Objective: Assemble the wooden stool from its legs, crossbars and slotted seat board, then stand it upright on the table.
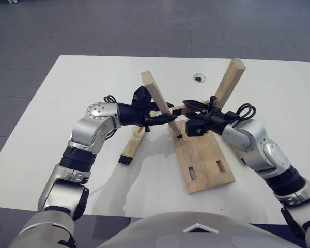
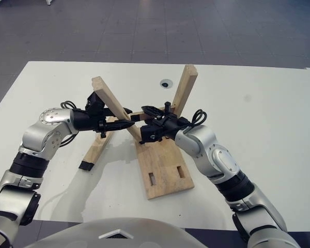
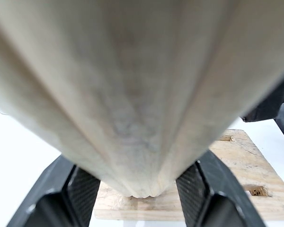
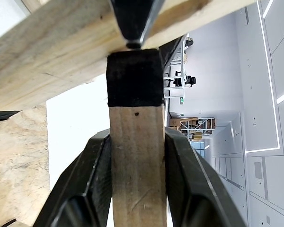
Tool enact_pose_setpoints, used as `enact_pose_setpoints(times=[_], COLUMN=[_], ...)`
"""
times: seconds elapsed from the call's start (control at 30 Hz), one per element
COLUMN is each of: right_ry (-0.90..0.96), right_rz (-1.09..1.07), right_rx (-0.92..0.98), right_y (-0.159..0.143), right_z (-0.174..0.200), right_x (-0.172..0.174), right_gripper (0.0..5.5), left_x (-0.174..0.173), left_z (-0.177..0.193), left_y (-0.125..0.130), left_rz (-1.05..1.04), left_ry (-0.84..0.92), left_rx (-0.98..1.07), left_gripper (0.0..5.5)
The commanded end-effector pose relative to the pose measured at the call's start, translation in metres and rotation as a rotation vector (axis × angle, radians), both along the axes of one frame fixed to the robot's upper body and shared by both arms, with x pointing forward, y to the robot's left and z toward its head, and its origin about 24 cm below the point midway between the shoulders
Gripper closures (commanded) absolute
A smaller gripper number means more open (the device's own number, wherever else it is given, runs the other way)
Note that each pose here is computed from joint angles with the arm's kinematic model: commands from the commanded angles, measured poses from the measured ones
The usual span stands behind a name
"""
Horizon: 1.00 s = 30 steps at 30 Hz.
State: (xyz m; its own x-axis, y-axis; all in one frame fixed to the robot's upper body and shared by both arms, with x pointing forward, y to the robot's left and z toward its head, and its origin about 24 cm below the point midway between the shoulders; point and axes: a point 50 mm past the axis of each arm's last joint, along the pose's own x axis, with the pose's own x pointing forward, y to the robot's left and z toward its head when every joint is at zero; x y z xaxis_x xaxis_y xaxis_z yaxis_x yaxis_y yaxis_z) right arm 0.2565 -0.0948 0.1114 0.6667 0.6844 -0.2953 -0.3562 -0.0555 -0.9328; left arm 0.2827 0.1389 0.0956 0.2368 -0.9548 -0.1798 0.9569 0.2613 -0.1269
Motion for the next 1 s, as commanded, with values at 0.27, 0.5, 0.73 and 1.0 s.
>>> enact_pose_setpoints(times=[0.27,0.5,0.73,1.0], right_ry=[-0.019,-0.031,-0.062,-0.107], right_rz=[-0.025,-0.035,-0.067,-0.103], right_rx=[0.020,0.037,0.071,0.128], right_y=[-0.003,-0.002,-0.003,-0.005], right_z=[0.005,0.007,0.012,0.021], right_x=[0.005,0.006,0.010,0.015], right_gripper=[4.16,4.16,4.16,4.16], left_x=[-0.014,-0.014,-0.010,-0.010], left_z=[-0.050,-0.055,-0.056,-0.057], left_y=[0.021,0.024,0.024,0.023], left_rz=[0.092,0.082,0.070,0.075], left_ry=[0.197,0.239,0.291,0.277], left_rx=[0.217,0.246,0.271,0.272], left_gripper=[3.44,3.44,3.44,3.44])
